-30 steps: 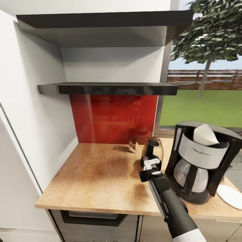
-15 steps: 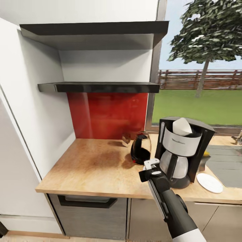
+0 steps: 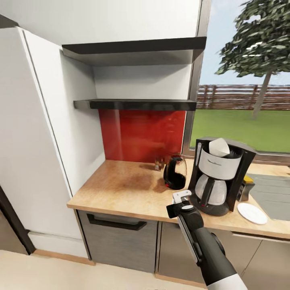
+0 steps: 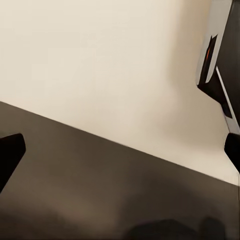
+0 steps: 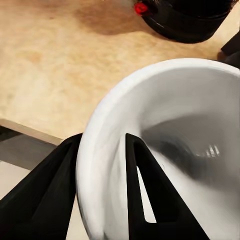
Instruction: Set up a coffee station on the kitchen countertop: keep the coffee maker on the countertop, move the bottle of coffee from the kitchen shelf to the counter next to the coffee maker, place a paper coffee filter on top of the coffee maker, put the saucer next to the coffee maker with the coffee cup on the saucer, and place the electric kettle next to the coffee maker.
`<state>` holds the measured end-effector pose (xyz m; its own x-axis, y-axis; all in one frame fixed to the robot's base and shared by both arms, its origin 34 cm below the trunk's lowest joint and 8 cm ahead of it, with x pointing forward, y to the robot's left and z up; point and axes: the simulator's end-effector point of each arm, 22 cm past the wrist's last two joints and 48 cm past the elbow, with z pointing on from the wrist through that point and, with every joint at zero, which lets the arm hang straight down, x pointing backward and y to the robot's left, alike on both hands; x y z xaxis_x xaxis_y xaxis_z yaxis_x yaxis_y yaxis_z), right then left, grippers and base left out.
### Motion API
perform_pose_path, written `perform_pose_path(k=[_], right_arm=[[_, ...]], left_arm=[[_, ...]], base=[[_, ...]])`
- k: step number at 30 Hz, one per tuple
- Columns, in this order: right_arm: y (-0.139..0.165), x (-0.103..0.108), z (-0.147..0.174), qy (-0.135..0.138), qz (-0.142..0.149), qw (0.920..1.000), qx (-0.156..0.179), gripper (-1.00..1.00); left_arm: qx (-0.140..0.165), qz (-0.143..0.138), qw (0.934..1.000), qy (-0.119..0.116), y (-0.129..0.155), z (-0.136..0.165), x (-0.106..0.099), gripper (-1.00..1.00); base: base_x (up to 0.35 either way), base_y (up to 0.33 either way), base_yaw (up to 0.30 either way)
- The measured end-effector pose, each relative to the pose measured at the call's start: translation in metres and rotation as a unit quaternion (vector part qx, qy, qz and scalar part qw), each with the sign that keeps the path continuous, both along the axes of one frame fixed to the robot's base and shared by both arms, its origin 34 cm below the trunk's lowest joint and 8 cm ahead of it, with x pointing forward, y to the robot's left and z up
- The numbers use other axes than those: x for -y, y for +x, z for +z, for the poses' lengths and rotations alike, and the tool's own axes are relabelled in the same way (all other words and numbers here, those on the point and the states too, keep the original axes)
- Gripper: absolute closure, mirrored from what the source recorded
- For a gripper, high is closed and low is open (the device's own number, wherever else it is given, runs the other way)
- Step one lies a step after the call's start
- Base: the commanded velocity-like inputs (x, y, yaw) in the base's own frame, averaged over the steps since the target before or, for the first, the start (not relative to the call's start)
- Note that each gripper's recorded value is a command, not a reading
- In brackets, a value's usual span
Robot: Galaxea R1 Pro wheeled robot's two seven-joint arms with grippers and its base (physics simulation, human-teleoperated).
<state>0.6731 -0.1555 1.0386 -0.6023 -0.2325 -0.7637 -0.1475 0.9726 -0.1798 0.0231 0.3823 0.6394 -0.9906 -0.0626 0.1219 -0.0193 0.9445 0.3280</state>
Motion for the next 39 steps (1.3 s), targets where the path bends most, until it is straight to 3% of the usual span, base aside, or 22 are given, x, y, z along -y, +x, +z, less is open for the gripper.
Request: perform_pose_path(k=[8,24,31,39], right_arm=[[0.0,0.001,0.004,0.0,-0.001,1.0,0.004,1.0],[0.0,0.0,0.007,0.0,0.0,1.0,0.007,1.0],[0.002,0.0,0.022,0.004,-0.001,0.9997,0.024,1.0],[0.003,-0.001,0.028,0.007,-0.001,0.9995,0.03,1.0]], left_arm=[[0.003,0.0,1.0,0.0,0.002,-0.001,0.0,-1.0],[0.004,0.001,1.0,0.001,0.003,0.0,0.0,-1.0],[0.004,0.001,1.0,0.001,0.003,0.0,0.0,-1.0],[0.004,0.0,1.0,-0.002,0.003,-0.001,0.003,-1.0]], base=[[-0.027,-0.069,0.222],[-0.001,-0.002,0.014],[0.0,0.0,0.012],[0.0,-0.159,0.216]])
